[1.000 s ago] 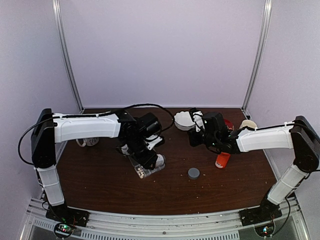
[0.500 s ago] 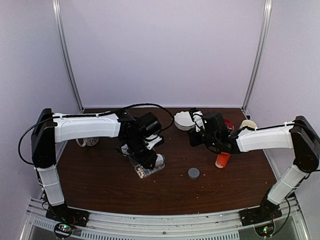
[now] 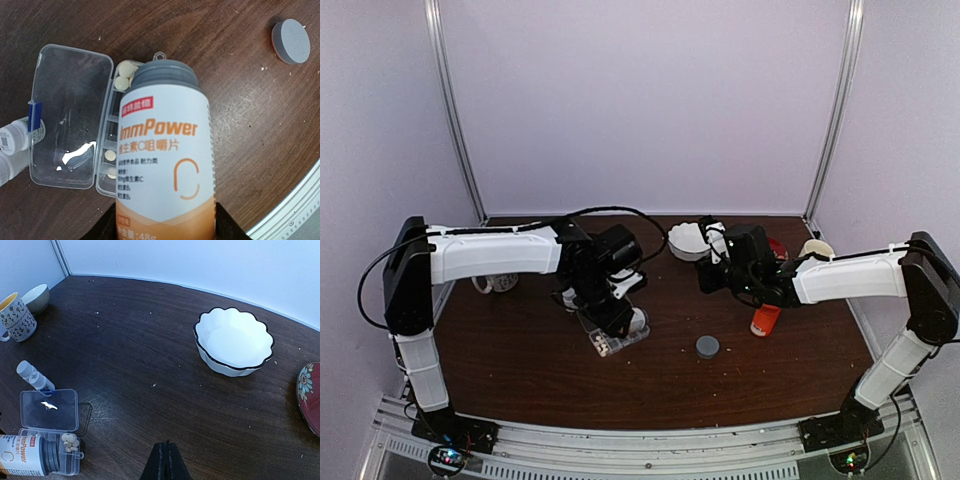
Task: Sort the pills into containers
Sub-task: Pour the pill into the compartment of the pill container.
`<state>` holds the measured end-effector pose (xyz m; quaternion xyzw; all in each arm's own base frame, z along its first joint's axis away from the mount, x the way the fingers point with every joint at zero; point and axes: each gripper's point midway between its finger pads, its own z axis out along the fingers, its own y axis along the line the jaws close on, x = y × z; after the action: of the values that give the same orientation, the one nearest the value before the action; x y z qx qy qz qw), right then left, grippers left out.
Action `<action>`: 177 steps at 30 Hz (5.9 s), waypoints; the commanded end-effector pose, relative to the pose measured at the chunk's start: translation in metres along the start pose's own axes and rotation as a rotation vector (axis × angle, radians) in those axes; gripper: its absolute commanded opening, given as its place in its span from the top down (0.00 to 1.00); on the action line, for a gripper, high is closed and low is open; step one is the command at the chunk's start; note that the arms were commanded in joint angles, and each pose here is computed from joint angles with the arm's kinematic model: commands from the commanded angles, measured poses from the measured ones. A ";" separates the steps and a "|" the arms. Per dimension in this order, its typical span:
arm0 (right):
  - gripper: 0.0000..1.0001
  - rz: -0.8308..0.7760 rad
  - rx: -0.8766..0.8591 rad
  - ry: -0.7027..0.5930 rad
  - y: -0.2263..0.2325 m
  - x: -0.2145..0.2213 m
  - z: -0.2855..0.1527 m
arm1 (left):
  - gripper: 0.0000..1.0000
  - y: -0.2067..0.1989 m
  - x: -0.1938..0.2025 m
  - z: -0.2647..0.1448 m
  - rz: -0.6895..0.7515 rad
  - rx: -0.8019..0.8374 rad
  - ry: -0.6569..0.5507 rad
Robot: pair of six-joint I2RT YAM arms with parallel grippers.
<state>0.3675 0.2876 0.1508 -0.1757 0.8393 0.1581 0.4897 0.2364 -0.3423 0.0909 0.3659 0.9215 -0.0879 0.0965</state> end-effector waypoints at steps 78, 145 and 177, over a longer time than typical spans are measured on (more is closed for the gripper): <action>1.00 -0.010 -0.013 -0.014 0.006 -0.010 0.002 | 1.00 -0.007 -0.006 -0.023 -0.012 0.020 -0.019; 1.00 -0.020 -0.288 0.052 0.056 0.001 0.004 | 1.00 -0.001 0.008 -0.012 -0.022 -0.041 -0.028; 1.00 0.423 -0.643 0.325 0.138 0.040 -0.008 | 1.00 -0.001 0.003 -0.012 0.000 -0.042 -0.066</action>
<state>0.2821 0.3901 0.1170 -0.1635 0.8408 0.4580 0.2376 0.2271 -0.3339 0.0861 0.3581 0.9253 -0.0674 0.1045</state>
